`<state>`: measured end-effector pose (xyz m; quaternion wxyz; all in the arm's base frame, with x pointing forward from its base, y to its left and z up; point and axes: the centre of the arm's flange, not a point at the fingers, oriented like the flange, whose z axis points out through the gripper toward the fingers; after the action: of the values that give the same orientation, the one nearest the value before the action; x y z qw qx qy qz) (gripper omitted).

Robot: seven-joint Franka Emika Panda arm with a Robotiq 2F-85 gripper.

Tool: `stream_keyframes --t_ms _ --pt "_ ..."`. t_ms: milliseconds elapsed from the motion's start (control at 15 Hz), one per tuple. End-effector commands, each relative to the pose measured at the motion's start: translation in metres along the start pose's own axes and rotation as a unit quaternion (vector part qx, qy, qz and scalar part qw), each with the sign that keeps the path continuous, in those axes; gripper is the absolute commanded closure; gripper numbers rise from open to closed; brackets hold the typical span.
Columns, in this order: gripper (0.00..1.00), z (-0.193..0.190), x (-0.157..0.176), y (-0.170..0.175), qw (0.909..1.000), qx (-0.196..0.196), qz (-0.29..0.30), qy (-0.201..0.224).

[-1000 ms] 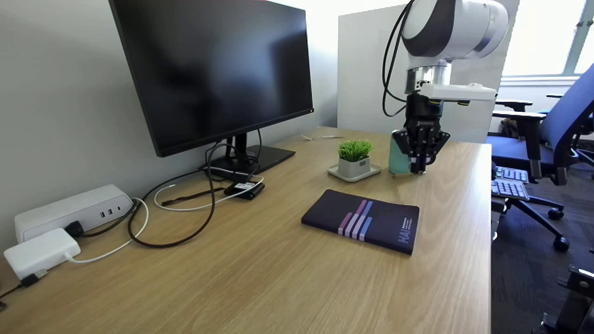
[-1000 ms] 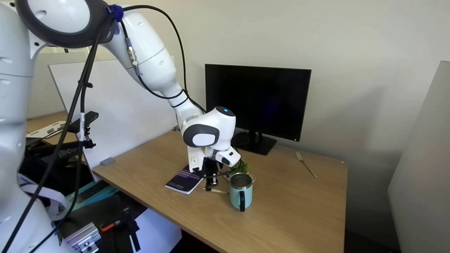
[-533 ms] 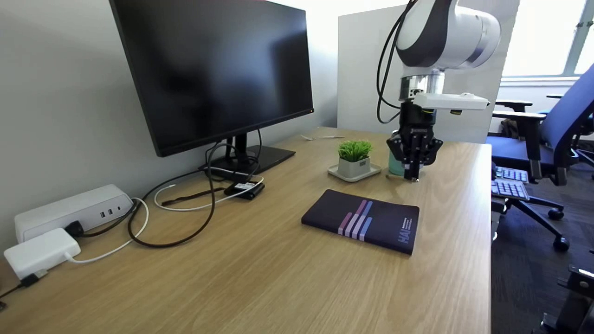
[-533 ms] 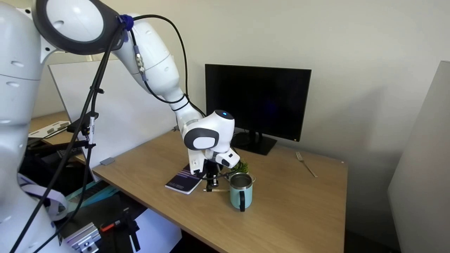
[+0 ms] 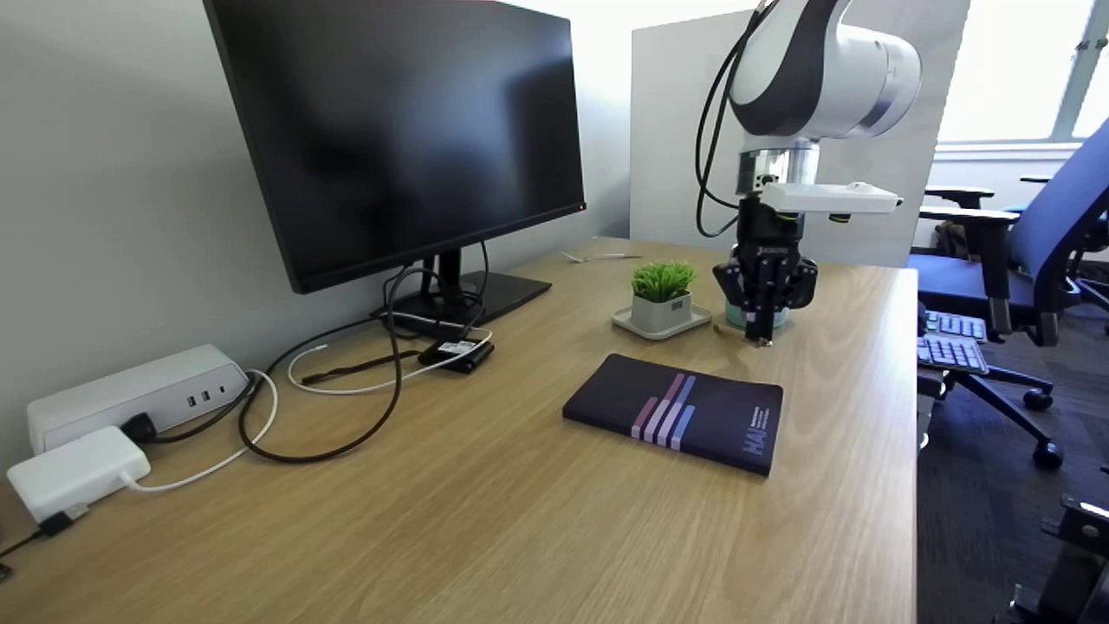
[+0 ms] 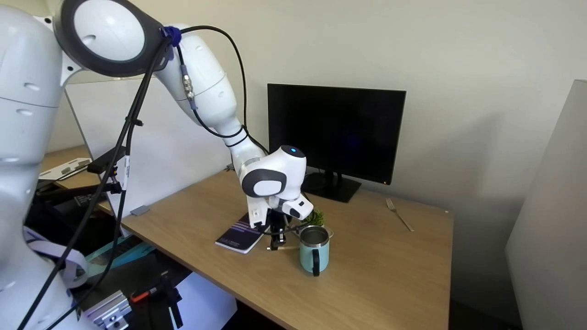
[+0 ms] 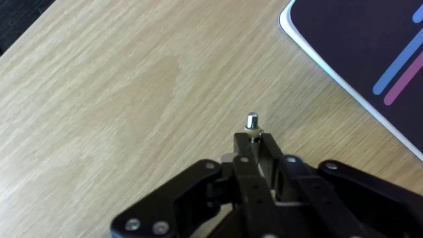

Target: Take the pen from the cup and put it on the table

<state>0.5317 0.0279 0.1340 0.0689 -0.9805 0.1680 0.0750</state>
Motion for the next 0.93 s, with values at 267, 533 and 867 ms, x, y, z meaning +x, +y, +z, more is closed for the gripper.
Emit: stream_keyframes --t_ms 267,533,867 --pt "0.39 -0.004 0.004 -0.015 0.9996 -0.023 0.015 0.009" --pt "0.11 -0.020 0.006 -0.031 0.9988 -0.033 0.025 0.025" --pt "0.00 -0.057 0.007 -0.047 0.9971 -0.040 0.043 0.049"
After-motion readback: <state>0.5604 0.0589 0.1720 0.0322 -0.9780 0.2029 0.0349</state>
